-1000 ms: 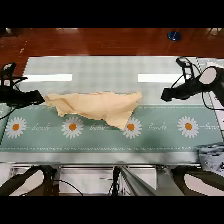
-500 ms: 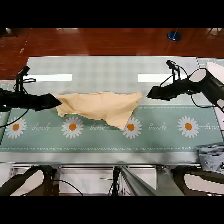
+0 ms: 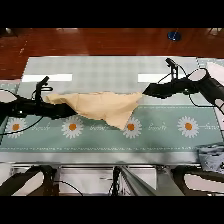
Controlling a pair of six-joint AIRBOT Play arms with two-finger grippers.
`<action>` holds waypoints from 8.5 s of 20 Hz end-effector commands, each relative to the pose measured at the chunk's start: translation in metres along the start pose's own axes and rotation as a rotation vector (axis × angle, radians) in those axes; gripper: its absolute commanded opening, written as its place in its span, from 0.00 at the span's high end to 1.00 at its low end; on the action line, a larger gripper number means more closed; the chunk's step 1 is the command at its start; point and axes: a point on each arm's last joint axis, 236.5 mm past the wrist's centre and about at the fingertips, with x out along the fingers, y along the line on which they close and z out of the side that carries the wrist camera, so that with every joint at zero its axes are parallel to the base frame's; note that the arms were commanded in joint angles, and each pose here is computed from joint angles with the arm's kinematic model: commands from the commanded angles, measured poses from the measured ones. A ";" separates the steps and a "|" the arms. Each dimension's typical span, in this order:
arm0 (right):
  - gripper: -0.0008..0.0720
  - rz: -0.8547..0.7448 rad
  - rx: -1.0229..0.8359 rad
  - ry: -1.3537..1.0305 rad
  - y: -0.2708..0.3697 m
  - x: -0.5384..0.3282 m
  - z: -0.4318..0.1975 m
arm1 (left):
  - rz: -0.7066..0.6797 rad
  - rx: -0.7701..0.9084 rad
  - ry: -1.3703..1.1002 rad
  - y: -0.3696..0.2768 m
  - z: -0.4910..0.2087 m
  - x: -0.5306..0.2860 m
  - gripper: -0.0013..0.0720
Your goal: Fold the shirts.
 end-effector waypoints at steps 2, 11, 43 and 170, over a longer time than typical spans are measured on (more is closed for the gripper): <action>0.26 0.068 0.073 0.014 0.004 0.018 -0.001 | -0.001 0.033 -0.084 -0.029 0.021 0.031 0.16; 0.54 0.128 0.186 0.041 0.000 0.045 -0.004 | 0.004 -0.007 0.018 -0.031 0.003 0.093 0.16; 0.97 0.301 0.080 0.124 0.040 0.034 -0.023 | -0.036 0.008 -0.214 -0.061 0.099 0.089 0.94; 0.97 -0.032 0.025 0.529 0.022 0.046 -0.223 | 0.105 -0.163 0.167 0.079 -0.058 0.031 0.94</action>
